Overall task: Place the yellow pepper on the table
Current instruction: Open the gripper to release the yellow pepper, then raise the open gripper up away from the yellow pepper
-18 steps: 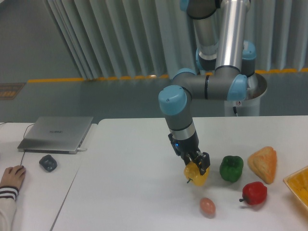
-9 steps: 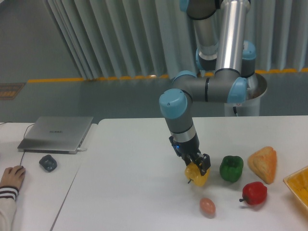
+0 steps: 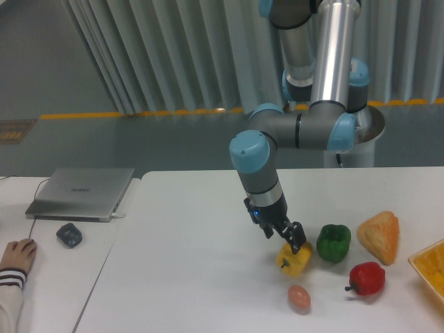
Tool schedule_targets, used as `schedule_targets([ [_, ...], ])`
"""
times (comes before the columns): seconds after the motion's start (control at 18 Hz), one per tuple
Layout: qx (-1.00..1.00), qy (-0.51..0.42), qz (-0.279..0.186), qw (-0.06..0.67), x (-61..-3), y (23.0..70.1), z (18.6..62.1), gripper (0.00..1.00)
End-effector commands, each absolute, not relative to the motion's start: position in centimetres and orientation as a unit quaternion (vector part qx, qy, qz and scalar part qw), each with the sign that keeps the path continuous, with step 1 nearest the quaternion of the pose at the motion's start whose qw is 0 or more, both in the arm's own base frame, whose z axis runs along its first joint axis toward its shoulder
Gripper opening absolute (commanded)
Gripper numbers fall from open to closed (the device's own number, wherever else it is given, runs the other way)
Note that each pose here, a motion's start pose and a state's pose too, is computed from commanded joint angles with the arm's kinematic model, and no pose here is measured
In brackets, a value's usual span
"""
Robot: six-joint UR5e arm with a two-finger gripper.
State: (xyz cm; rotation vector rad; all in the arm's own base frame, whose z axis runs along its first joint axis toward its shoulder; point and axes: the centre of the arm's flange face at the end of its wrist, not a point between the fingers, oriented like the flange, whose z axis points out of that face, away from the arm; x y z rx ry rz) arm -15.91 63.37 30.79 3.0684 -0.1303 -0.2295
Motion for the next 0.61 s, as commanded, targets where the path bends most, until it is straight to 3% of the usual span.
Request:
schedule_targets([
  [0.39, 0.995, -0.054, -0.088, 0.014, -15.7, 63.5, 32.8, 1.0],
  [0.61, 0.982, -0.146, -0.119, 0.015, -17.0, 62.4, 36.4, 1.0],
])
